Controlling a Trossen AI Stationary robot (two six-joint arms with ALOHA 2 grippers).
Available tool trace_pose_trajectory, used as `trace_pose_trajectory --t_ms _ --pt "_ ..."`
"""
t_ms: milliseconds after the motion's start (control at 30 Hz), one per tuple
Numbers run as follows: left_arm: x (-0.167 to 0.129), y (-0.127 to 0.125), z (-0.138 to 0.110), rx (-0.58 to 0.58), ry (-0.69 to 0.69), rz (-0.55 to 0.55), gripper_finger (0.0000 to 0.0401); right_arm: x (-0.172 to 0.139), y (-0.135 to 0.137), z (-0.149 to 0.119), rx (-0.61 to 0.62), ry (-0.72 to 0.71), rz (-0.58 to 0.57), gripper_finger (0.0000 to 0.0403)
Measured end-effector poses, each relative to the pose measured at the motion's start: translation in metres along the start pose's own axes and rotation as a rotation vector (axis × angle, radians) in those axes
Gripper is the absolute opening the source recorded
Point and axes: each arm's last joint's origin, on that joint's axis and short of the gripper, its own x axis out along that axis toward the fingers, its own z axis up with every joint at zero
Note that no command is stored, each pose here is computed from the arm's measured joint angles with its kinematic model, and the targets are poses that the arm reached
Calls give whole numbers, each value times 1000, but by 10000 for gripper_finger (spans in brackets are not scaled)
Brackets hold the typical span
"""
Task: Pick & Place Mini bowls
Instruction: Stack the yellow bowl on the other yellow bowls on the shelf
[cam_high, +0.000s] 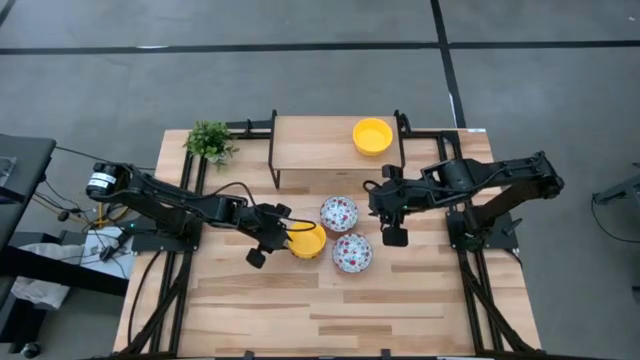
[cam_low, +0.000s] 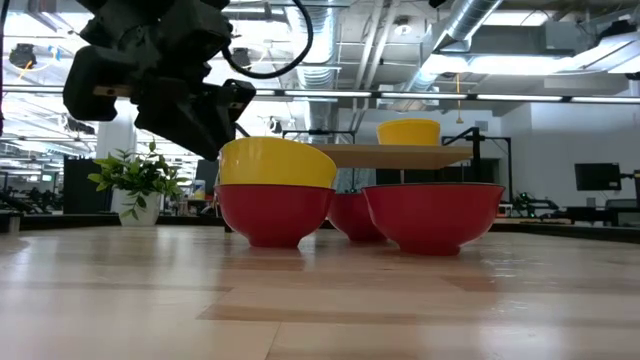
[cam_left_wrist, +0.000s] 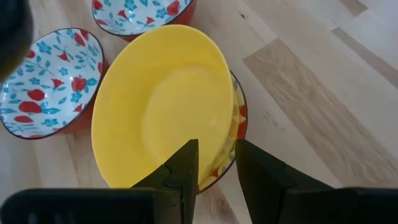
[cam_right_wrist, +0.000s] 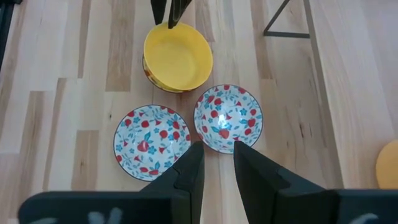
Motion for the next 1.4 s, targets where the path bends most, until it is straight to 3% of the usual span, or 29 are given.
trace_pose_trajectory --t_ms 400,800,1133,1400 --pt "0 1 1 0 -4 11 100 0 0 0 0 -3 0 77" --pt "0 0 2 1 -21 -5 9 0 0 0 1 -3 0 77" --pt "-5 1 4 53 -44 10 7 0 0 0 2 -4 0 77" --pt "-31 5 13 58 -121 99 6 0 0 4 33 -37 -4 77"
